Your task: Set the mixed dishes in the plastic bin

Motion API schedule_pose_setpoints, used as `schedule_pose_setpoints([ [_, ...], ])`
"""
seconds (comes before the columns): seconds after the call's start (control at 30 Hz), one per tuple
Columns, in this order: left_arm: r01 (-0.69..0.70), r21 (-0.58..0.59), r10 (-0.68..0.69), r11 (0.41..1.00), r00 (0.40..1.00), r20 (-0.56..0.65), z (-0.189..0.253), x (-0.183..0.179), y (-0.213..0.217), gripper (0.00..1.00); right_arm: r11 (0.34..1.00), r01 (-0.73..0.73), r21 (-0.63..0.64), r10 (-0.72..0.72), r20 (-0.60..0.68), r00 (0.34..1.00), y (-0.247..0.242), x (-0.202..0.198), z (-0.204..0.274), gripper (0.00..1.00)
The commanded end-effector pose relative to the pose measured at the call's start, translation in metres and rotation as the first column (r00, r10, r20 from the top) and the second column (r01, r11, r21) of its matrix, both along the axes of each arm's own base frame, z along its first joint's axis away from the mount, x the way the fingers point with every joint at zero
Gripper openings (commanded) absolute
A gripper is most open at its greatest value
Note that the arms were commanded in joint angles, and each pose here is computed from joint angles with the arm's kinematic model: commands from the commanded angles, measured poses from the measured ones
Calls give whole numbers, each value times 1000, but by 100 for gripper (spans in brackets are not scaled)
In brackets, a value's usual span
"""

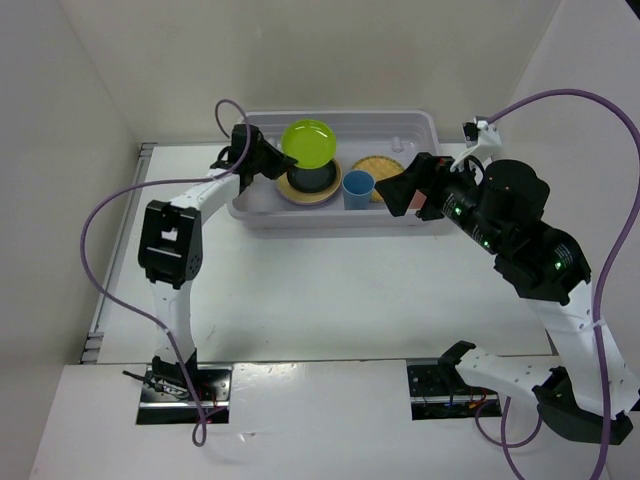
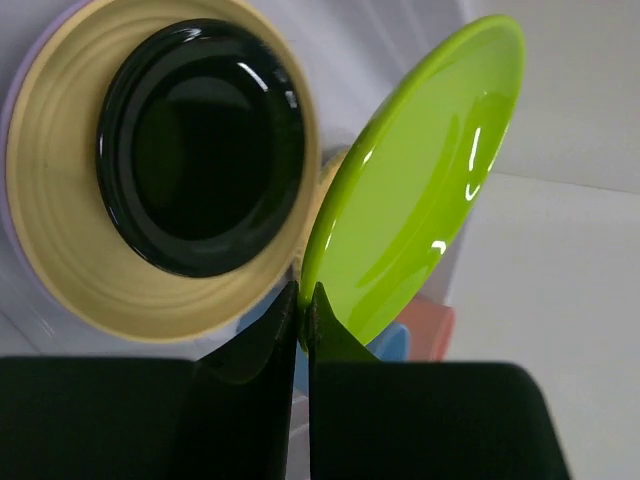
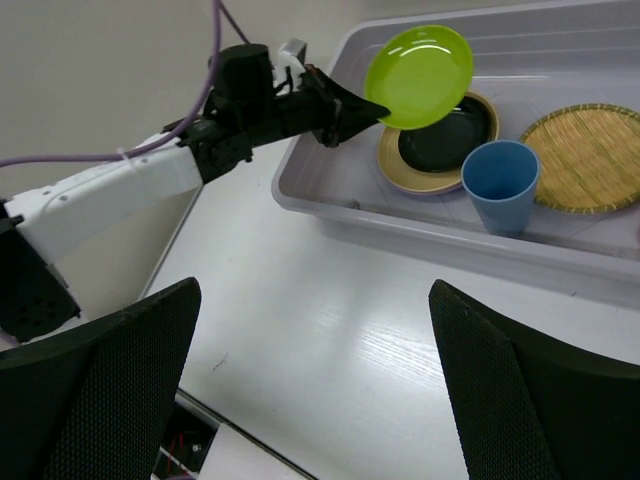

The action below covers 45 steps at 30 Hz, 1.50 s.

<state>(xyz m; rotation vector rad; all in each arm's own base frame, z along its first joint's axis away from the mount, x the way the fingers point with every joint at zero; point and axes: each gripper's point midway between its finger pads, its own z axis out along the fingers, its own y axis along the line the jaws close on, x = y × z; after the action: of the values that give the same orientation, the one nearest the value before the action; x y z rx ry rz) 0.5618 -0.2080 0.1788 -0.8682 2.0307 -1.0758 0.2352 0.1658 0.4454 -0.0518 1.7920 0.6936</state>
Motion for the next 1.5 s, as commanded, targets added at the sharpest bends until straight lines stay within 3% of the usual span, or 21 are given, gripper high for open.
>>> schedule_pose_setpoints([
  [0.0, 33, 54, -32, 998, 999, -7, -10, 16, -17, 0, 1000, 4, 30, -4, 28, 1000, 1, 2, 7, 100],
  [0.4, 21, 85, -5, 996, 985, -174, -87, 32, -28, 0, 999, -25, 42, 25, 22, 999, 6, 1, 6, 100],
  [0.5, 16, 81, 0, 997, 982, -191, -95, 29, -28, 10, 999, -16, 41, 15, 23, 1000, 5, 1, 6, 100],
  [0.57, 0, 71, 13, 998, 984, -178, -87, 29, -22, 39, 999, -5, 44, 5, 11, 1000, 4, 4, 3, 100],
  [0.63, -2, 58, 12, 998, 987, -162, -77, 30, -17, 49, 999, 17, 51, -18, 7, 1000, 1, 6, 3, 100],
  [0.8, -9, 40, 13, 999, 997, -77, -27, 20, -4, 59, 994, 30, 107, -33, 21, 999, 0, 5, 9, 100],
  [0.9, -5, 47, 2, 999, 999, 55, 44, 11, 5, 61, 993, 43, 111, -44, 10, 999, 1, 9, 3, 100],
  [1.0, -4, 60, -9, 998, 977, 211, 125, -22, 18, 62, 995, 46, 92, -44, -16, 999, 4, 14, -9, 100],
  [1.03, -28, 66, 4, 997, 943, 333, 184, -50, 29, 64, 998, 31, 61, -28, -40, 999, 10, 18, -23, 100],
  [1.07, -52, 79, 21, 995, 935, 354, 190, -65, 40, 66, 997, 21, 72, -19, -29, 999, 12, 20, -22, 100],
  [1.1, -80, 62, 42, 995, 882, 470, 247, -103, 52, 69, 998, 22, 60, -19, -47, 999, 15, 26, -33, 100],
  [1.17, -162, 73, 95, 984, 828, 553, 284, -153, 83, 75, 997, 16, 77, -12, -52, 999, 19, 28, -36, 100],
  [1.37, -387, 42, 277, 921, 727, 628, 300, -247, 151, 87, 999, -4, 50, 10, -104, 995, 31, 41, -62, 100],
  [1.47, -425, 25, 297, 905, 673, 677, 311, -292, 164, 91, 1000, -5, 9, 6, -157, 988, 33, 47, -83, 100],
])
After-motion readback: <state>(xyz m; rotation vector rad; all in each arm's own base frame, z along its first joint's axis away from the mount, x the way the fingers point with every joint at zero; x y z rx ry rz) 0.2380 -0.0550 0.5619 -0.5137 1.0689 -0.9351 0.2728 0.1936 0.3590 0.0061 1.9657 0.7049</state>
